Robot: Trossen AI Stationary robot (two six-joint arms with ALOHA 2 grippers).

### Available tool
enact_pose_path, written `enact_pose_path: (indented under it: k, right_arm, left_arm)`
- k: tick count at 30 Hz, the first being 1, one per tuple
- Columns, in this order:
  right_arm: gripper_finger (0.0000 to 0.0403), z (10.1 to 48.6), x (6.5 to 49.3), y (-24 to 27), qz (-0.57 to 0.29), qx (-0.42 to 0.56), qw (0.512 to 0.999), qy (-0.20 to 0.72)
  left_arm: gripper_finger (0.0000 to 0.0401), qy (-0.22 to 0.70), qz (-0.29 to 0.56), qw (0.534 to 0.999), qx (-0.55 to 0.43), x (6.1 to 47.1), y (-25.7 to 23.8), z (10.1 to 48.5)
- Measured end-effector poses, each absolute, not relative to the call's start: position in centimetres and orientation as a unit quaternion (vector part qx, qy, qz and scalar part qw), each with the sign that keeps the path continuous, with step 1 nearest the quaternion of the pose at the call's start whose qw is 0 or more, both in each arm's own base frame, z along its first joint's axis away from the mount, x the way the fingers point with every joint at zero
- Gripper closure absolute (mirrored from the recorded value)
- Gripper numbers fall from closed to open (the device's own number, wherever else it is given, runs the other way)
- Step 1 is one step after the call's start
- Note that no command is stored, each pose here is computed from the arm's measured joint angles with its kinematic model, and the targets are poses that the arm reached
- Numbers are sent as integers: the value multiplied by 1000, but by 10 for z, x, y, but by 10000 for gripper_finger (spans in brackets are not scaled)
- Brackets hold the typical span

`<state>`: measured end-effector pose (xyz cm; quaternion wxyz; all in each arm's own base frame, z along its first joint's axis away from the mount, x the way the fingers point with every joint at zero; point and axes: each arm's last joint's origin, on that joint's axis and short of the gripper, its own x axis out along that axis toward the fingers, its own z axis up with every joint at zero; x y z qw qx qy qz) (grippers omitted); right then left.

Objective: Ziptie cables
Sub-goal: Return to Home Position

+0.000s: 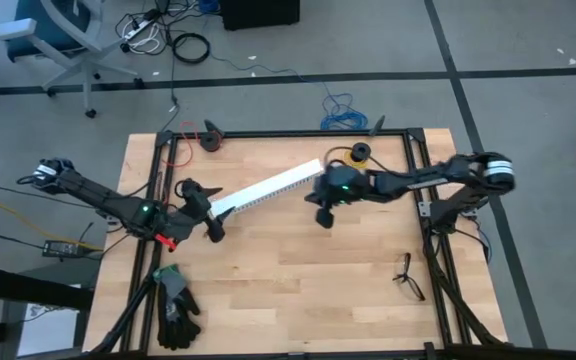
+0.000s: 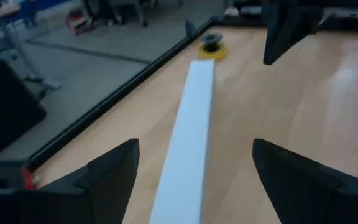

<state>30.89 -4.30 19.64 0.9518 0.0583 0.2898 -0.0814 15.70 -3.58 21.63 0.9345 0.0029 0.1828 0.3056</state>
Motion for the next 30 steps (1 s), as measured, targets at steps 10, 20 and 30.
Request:
enact_pose_path:
  k: [10, 20, 30]
  right_arm:
    - [403, 191, 241, -30, -93, 76, 973, 197]
    - [403, 178, 218, -44, 6, 110, 981, 163]
    - [403, 182, 206, -68, -32, 105, 984, 140]
  left_arm:
    - [78, 58, 217, 974, -32, 155, -37, 184]
    - [78, 8, 233, 971, -48, 133, -14, 161]
    - [78, -14, 250, 968, -18, 120, 9, 170]
